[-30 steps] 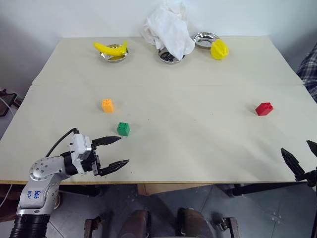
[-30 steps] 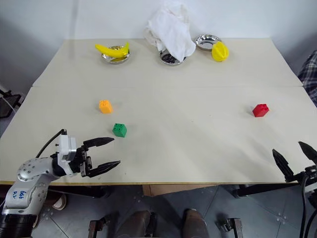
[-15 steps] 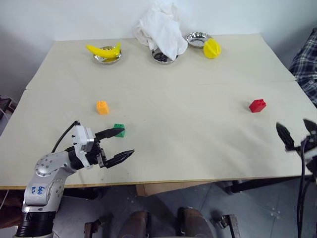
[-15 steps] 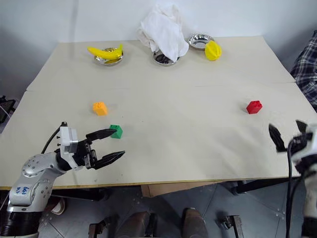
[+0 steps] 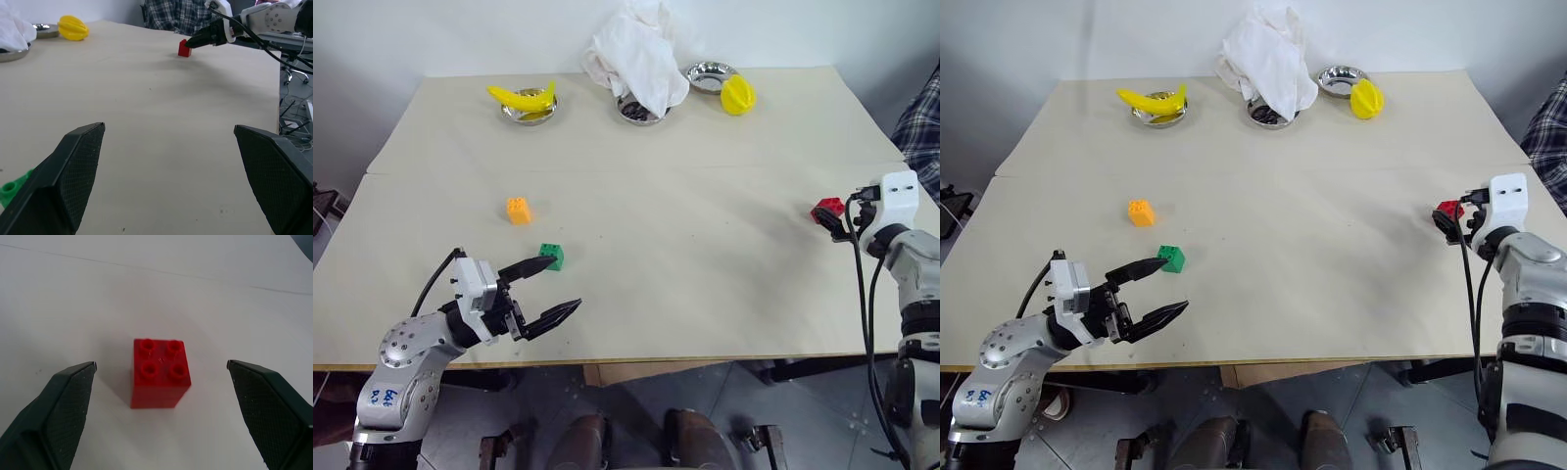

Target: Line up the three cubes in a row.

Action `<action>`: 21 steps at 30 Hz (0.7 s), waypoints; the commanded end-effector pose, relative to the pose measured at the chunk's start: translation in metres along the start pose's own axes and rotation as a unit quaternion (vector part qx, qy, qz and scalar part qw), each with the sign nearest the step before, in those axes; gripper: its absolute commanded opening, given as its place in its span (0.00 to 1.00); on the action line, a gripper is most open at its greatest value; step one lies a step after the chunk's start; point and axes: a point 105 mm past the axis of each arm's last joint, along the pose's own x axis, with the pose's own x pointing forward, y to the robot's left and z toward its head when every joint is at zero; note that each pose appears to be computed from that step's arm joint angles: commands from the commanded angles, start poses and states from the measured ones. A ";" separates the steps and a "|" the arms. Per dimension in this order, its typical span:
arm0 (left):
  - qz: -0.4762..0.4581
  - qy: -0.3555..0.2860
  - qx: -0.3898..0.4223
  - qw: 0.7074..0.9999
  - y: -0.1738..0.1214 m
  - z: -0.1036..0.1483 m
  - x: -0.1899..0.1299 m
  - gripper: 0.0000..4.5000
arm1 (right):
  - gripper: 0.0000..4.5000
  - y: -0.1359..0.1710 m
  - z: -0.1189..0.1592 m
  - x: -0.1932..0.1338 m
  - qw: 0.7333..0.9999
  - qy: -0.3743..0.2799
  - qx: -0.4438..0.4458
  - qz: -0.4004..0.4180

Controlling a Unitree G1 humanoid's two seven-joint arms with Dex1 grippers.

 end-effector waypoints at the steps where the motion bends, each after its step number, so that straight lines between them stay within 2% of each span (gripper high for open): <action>1: 0.001 -0.011 0.013 1.000 -0.003 0.008 -0.001 1.00 | 1.00 -0.004 0.009 0.003 1.000 -0.012 -0.008 -0.005; 6: 0.001 -0.010 0.016 1.000 -0.003 0.008 -0.001 1.00 | 1.00 -0.006 0.008 0.007 1.000 -0.014 -0.003 -0.014; 10: 0.002 -0.008 0.019 1.000 -0.002 0.009 -0.002 1.00 | 0.82 -0.004 0.007 0.009 1.000 -0.017 0.004 -0.007; 16: 0.005 -0.008 0.024 1.000 -0.001 0.011 -0.002 1.00 | 0.35 -0.001 0.001 0.011 1.000 -0.006 0.003 0.002; 17: 0.006 -0.008 0.024 1.000 -0.001 0.011 -0.003 1.00 | 0.33 -0.001 0.003 0.010 1.000 -0.012 0.003 0.005; 21: 0.010 -0.006 0.025 1.000 0.001 0.011 -0.007 1.00 | 0.33 0.009 0.016 0.008 0.997 -0.037 -0.008 0.065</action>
